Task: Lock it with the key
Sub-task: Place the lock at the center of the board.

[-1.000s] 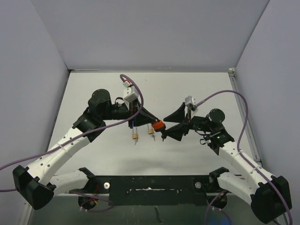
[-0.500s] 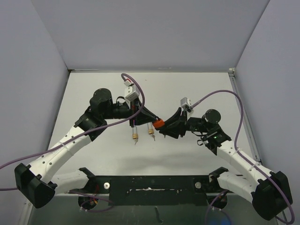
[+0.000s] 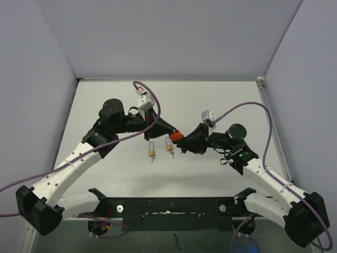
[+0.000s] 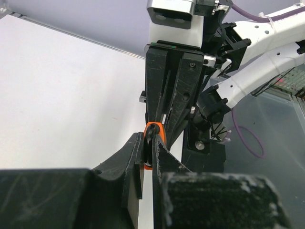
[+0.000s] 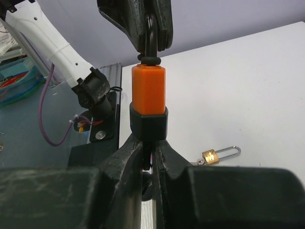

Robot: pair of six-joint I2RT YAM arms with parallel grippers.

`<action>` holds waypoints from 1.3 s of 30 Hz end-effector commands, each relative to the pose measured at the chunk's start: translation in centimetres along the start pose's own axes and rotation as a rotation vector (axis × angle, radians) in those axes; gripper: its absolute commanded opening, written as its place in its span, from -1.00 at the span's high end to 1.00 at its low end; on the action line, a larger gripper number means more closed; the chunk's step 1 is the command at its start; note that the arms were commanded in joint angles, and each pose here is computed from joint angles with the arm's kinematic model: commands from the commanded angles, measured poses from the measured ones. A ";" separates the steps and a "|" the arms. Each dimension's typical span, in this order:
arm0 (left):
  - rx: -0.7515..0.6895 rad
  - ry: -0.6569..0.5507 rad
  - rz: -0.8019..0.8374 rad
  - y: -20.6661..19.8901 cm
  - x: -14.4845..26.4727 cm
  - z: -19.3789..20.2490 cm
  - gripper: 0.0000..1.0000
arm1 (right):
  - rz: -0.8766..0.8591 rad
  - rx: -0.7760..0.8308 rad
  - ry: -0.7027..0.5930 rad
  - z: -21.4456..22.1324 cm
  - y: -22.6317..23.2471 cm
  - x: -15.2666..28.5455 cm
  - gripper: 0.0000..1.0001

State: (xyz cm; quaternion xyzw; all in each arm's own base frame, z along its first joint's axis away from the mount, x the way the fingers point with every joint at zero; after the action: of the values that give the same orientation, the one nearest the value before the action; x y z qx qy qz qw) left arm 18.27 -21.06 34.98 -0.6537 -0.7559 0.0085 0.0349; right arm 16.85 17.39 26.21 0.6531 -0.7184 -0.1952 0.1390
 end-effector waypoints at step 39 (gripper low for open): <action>0.171 0.206 -0.029 13.4 -9.5 12.5 1.00 | 1.180 -0.120 -0.061 0.5 -9.6 5.0 1.00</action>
State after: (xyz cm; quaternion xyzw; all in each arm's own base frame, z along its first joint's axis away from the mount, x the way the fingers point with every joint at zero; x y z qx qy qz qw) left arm 30.75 -24.95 19.93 -0.5968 -0.7690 0.0250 0.2276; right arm 23.30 12.43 21.80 0.1836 -0.9415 -0.1431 0.2436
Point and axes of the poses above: each gripper's point midway between its finger pads, its own x axis back along the fingers, its own y axis along the line the jaws close on, z = x × y, the point moved 10 cm from there along x, back along the fingers, and after that the axes turned 14 degrees about -x, right-handed, at the moved point
